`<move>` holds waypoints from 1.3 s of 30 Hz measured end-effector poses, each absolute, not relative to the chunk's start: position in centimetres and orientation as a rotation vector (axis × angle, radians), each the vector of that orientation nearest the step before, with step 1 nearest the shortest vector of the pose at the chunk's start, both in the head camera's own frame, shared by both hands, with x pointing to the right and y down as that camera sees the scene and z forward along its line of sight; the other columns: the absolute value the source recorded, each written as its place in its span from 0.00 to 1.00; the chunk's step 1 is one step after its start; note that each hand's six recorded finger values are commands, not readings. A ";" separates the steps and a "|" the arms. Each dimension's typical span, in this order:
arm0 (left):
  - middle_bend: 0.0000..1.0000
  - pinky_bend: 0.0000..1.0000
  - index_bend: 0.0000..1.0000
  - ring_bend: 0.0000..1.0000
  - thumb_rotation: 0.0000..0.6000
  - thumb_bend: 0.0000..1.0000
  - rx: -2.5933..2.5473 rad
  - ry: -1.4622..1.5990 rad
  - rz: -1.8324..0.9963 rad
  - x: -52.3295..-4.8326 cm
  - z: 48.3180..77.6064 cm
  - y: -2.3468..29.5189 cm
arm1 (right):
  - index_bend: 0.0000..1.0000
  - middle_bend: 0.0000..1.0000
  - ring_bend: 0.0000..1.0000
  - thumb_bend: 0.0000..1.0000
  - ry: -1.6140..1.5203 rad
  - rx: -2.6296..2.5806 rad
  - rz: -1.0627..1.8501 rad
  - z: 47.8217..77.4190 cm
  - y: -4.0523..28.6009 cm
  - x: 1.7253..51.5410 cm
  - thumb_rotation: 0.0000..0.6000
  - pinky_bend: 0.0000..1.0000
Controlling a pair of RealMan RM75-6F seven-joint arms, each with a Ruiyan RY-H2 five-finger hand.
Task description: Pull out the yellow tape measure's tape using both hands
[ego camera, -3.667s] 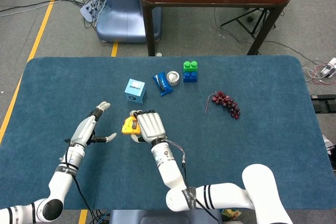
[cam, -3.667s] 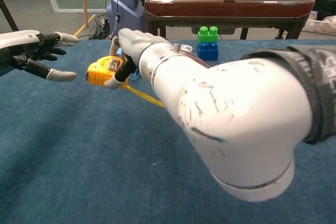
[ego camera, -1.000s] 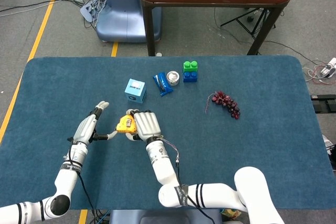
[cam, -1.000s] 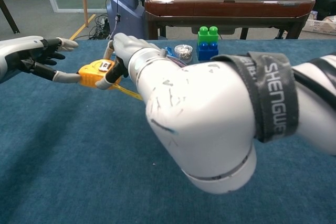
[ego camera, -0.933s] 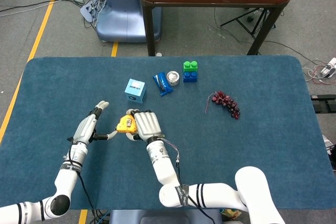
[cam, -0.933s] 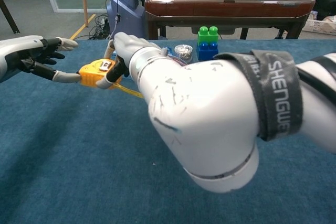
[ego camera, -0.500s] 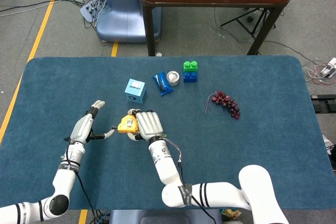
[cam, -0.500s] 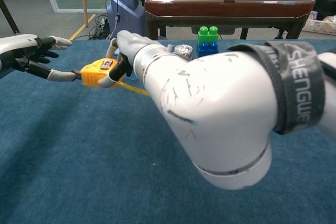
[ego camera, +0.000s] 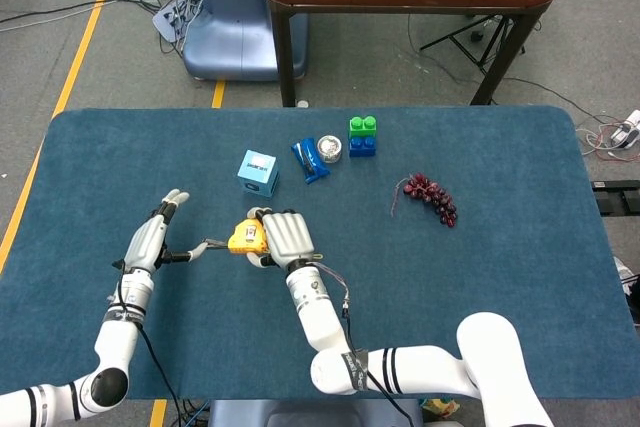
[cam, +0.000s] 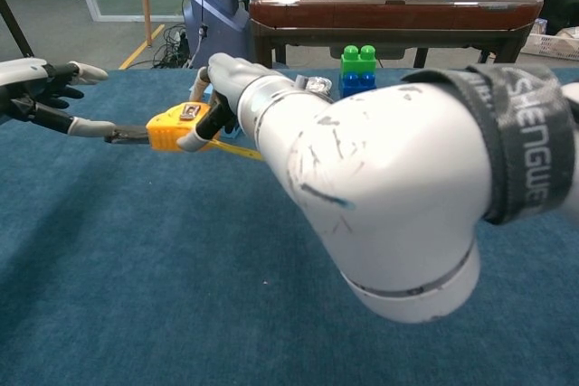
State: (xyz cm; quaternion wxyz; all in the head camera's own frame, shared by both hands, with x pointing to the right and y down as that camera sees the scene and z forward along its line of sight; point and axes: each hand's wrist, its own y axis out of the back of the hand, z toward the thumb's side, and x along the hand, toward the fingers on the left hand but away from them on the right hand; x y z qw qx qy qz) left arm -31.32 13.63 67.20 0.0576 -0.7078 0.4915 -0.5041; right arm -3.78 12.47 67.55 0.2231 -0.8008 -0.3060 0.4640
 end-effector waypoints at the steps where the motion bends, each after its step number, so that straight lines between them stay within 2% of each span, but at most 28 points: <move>1: 0.00 0.00 0.16 0.00 1.00 0.24 -2.145 1.493 -1.531 -31.4 67.2 13.6 | 0.57 0.55 0.41 0.54 -0.845 -2.211 1.281 67.6 12.5 -3.8 1.00 0.25; 5: 0.00 0.00 0.21 0.00 1.00 0.28 -2.138 1.499 -1.537 -31.7 67.3 13.5 | 0.57 0.55 0.42 0.54 -0.847 -2.206 1.283 67.6 12.3 -3.7 1.00 0.25; 16: 0.00 0.00 0.24 0.00 1.00 0.36 -2.130 1.491 -1.559 -32.1 67.5 13.6 | 0.57 0.55 0.42 0.54 -0.851 -2.202 1.291 67.7 12.2 -3.4 1.00 0.25; 29: 0.00 0.00 0.43 0.00 1.00 0.42 -2.143 1.487 -1.556 -31.9 67.6 13.7 | 0.57 0.55 0.42 0.54 -0.858 -2.195 1.304 68.0 12.0 -3.1 1.00 0.25; 39: 0.00 0.00 0.48 0.00 1.00 0.45 -2.153 1.485 -1.564 -32.0 67.8 13.8 | 0.57 0.55 0.42 0.54 -0.862 -2.192 1.311 68.1 11.7 -3.0 1.00 0.25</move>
